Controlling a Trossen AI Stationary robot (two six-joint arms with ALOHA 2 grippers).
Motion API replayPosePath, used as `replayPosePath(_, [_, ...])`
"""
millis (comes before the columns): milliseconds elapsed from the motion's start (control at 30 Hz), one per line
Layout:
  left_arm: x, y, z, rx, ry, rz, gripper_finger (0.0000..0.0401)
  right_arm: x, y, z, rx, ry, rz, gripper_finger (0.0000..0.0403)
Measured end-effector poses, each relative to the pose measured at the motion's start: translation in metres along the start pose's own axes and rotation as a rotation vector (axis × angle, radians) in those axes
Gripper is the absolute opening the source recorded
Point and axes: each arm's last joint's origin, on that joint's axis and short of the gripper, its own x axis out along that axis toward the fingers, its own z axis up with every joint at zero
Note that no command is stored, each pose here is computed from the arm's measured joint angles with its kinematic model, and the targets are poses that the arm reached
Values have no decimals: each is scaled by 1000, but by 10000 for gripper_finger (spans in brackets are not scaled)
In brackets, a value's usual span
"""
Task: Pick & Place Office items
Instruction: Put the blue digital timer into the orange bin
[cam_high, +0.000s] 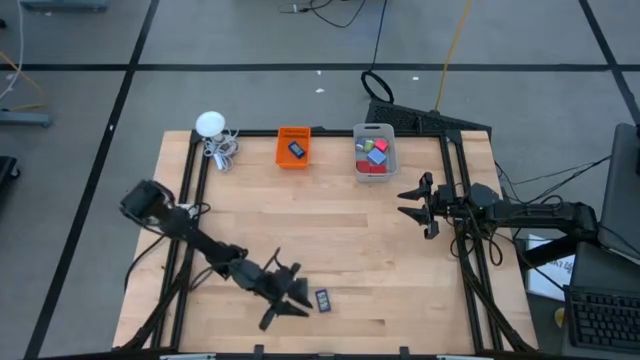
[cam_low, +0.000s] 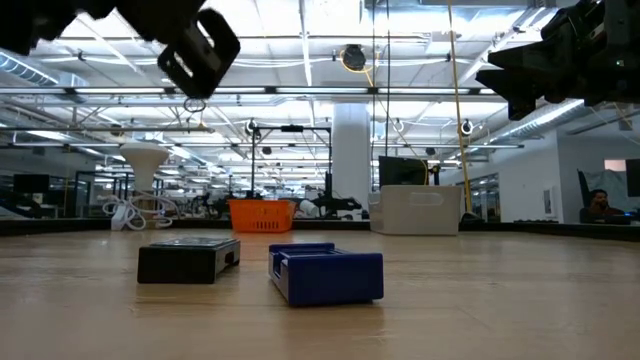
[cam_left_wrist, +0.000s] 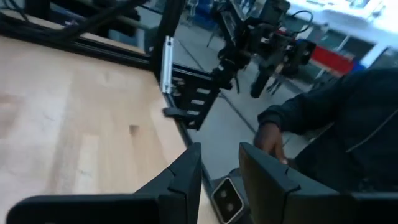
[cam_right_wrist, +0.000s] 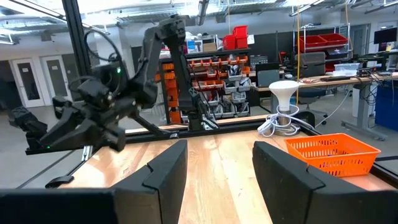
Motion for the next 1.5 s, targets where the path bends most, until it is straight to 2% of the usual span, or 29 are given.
replayPosePath(100, [9, 2, -11, -26, -1, -8, 106, 0, 0, 0, 0, 0, 0, 171])
replayPosePath(300, [16, 6, -6, 21, 20, 12, 106, 0, 0, 0, 0, 0, 0, 171])
replayPosePath(400, [8, 6, 18, 55, -4, -42, 106, 0, 0, 0, 0, 0, 0, 171])
replayPosePath(500, [-17, 5, 53, 61, 35, -86, 106, 0, 0, 0, 0, -1, 0, 171])
replayPosePath(533, [-28, 5, 62, 57, 55, -57, 106, 0, 0, 0, 0, 0, 0, 171])
replayPosePath(633, [-65, 3, 82, 110, 118, 122, 106, 0, 0, 0, 0, -1, 0, 171])
replayPosePath(733, [-98, -1, 97, 172, 113, 303, 106, 0, 0, 0, 0, 0, 0, 171])
replayPosePath(800, [-116, -4, 102, 202, 83, 380, 106, 0, 0, 0, 0, 0, 0, 171])
replayPosePath(900, [-139, -7, 101, 250, 14, 410, 106, 0, 0, 0, 0, 0, 0, 171])
replayPosePath(1000, [-154, -1, 87, 241, -41, 449, 106, 0, 0, 0, 0, -3, 0, 171])
replayPosePath(1100, [-159, 8, 69, 153, -116, 469, 106, 0, 0, 2, -15, -23, 1, 171])
replayPosePath(1267, [-157, 19, 45, -52, -174, 425, 106, 0, 1, 6, -54, -64, 5, 171])
replayPosePath(1333, [-152, 18, 43, -71, -145, 395, 106, 0, 1, 6, -53, -62, 5, 171])
replayPosePath(1400, [-141, 14, 44, -11, -75, 392, 106, 0, 1, 5, -53, -56, 5, 171])
replayPosePath(1500, [-118, 3, 54, 102, 80, 495, 101, 0, 1, 6, -53, -58, 5, 171])
